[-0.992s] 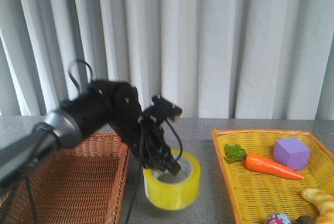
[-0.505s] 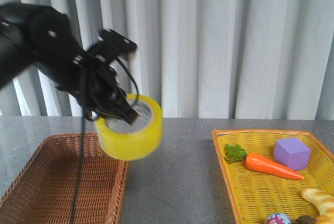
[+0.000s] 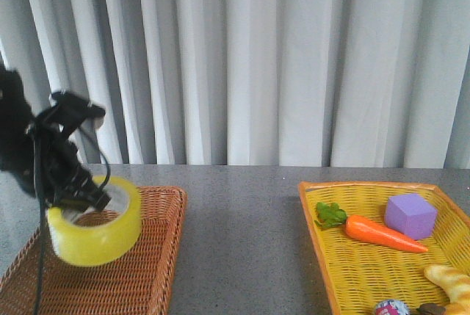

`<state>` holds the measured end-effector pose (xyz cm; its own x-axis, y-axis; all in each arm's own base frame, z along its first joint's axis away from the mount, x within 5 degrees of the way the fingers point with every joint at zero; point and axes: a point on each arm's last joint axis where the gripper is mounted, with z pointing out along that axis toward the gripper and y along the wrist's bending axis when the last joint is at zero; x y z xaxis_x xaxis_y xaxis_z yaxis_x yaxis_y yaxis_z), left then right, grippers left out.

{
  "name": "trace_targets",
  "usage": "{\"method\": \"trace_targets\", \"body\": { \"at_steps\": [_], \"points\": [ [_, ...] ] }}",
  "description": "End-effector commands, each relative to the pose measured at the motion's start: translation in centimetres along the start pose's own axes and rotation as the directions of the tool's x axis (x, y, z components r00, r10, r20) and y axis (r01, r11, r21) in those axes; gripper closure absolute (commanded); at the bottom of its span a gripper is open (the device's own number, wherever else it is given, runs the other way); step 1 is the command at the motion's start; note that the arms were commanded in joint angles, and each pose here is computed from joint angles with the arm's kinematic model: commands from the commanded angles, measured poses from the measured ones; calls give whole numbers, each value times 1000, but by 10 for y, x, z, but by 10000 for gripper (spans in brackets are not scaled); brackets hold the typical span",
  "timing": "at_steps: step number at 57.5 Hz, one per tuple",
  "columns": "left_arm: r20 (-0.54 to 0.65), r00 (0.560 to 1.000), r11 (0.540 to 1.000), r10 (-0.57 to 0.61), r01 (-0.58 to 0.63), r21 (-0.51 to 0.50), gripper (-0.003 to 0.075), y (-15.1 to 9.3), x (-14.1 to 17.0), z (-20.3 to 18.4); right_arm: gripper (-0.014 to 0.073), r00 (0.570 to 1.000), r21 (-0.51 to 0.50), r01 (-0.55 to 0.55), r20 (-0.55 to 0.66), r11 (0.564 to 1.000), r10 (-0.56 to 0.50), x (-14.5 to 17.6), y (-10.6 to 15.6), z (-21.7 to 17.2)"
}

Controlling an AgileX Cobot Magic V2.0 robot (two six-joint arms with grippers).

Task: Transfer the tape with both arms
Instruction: 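Lift the tape roll with the left gripper over the brown basket, then lower the tape into the brown basket and open the left gripper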

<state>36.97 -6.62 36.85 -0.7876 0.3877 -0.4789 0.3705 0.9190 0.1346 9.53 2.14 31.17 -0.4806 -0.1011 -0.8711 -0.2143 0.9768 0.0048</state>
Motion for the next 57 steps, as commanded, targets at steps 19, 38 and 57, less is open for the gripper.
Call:
{"method": "trace_targets", "body": {
  "at_steps": [19,38,57],
  "points": [
    [155,982,994,-110,112,-6,584,13,23,78,129,996,9,6,85,1000,-6,-12,-1,-4],
    [137,982,991,-133,133,8,490,12,23,104,129,996,8,5,85,1000,-6,-12,-1,-4],
    [194,974,993,-114,118,-10,167,12,22,51,129,996,8,5,85,1000,-6,-12,-1,-4]
  ]
}}
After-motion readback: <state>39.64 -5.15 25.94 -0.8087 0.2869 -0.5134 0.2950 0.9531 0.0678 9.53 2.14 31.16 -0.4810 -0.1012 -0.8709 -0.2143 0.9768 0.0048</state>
